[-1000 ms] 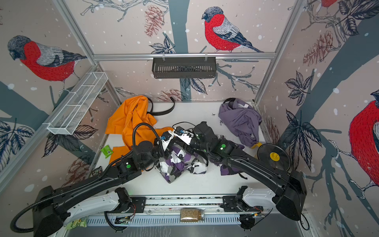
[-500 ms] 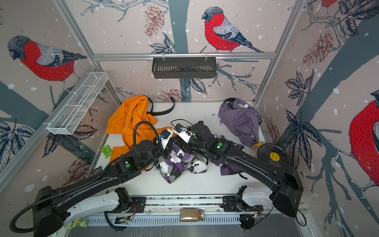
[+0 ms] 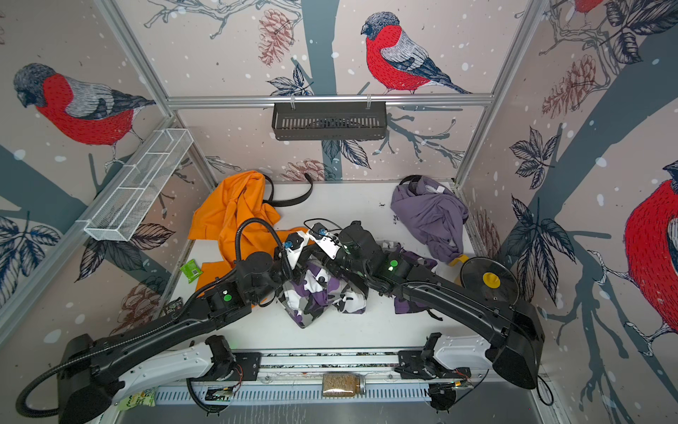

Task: Remove the belt from the trousers

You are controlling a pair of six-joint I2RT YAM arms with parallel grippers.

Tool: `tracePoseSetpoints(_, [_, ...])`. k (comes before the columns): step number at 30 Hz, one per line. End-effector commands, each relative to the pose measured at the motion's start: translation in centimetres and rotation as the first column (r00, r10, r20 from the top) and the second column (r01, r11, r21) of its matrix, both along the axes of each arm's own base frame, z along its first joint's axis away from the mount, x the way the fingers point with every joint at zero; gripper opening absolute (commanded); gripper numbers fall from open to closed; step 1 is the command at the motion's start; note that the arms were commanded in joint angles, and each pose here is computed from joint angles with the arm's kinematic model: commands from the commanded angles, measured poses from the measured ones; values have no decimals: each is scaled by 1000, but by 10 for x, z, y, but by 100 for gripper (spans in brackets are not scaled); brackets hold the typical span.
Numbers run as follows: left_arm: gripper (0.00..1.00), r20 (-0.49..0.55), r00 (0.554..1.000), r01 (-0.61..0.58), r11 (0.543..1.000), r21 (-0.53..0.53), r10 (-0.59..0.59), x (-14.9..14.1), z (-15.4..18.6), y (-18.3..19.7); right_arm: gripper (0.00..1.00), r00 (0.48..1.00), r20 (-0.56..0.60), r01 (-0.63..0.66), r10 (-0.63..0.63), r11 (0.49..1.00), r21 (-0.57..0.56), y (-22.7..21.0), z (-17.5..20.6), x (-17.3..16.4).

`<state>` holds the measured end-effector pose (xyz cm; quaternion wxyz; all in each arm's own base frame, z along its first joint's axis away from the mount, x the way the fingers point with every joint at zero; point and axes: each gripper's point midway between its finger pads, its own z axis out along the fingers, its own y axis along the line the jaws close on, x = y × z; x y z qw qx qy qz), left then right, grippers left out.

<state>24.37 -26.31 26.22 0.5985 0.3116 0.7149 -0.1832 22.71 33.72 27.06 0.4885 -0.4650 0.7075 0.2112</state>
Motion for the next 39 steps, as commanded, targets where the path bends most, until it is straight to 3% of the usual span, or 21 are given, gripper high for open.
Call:
tracePoseSetpoints(1, [0,-1,986,-165,986,5,165,14,-4,27,22,999,-26,20,-21,999,-37,-14,-11,2])
tracePoseSetpoints(4, [0,-10,960,-279,960,-21,279,20,-7,47,15,997,-75,5,-7,1000,-23,-20,-18,3])
tracePoseSetpoints(9, [0,-10,933,-359,931,-65,359,25,-5,67,2,989,-146,-12,10,1000,-17,-31,-34,3])
tracePoseSetpoints(17, [0,-17,911,-411,907,-95,411,24,-5,83,0,982,-184,34,-37,999,-19,-54,-36,11])
tracePoseSetpoints(20, [0,-13,870,-492,865,-96,493,29,-4,100,0,978,-200,59,-66,997,-42,-63,-43,16])
tracePoseSetpoints(26, [0,-58,784,-611,753,-245,618,42,21,156,0,973,-200,110,-117,993,-45,-82,-44,24])
tracePoseSetpoints(35, [0,-196,740,-630,561,-538,643,43,41,222,0,955,-249,141,-162,985,-101,-96,-66,30])
tracePoseSetpoints(37, [0,-215,730,-638,534,-555,648,42,39,229,0,953,-248,155,-175,983,-99,-99,-66,31])
tracePoseSetpoints(39, [0,-184,761,-609,587,-533,622,43,38,221,0,957,-238,150,-165,985,-81,-100,-59,30])
